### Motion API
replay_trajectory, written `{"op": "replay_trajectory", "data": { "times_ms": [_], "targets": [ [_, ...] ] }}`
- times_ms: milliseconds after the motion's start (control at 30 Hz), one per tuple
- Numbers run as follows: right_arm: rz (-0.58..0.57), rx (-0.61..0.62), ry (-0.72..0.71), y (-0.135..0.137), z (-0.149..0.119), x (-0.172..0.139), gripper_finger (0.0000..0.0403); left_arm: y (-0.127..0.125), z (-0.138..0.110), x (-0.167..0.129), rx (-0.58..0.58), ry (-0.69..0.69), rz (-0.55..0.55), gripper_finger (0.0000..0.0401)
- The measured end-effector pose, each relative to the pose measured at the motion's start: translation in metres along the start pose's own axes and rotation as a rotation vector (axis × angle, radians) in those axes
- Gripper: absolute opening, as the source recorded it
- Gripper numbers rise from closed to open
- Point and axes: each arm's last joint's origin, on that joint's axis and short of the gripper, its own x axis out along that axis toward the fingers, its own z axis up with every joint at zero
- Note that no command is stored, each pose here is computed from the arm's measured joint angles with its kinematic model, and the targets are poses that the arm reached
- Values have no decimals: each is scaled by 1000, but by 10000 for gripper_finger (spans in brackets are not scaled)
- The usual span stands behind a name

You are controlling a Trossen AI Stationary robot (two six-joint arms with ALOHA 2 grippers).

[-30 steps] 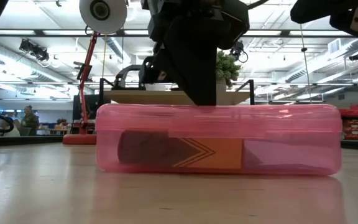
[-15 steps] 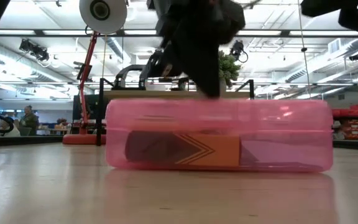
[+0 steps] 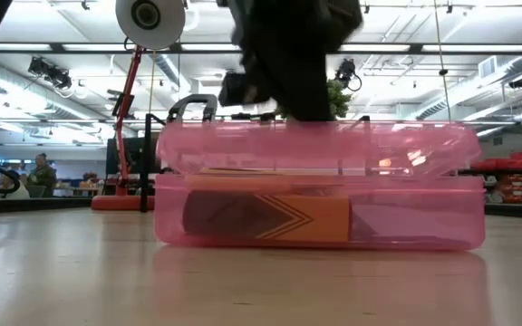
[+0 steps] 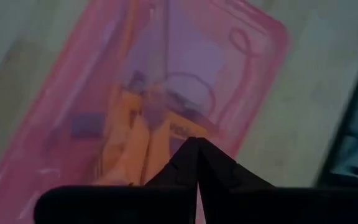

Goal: Pack school essentials
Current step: Close the pink supply box

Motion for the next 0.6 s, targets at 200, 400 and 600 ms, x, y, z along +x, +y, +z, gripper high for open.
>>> {"op": "replay_trajectory", "data": {
  "times_ms": [200, 400, 600],
  "targets": [
    [-23, 13, 6, -3, -1, 0, 6, 2, -9, 43, 19, 101, -7, 10],
    [-25, 34, 6, -3, -1, 0, 6, 4, -9, 51, 17, 109, -9, 14],
    [-25, 41, 5, -3, -1, 0, 6, 10, 3, 36, -9, 89, -45, 7]
  ]
}}
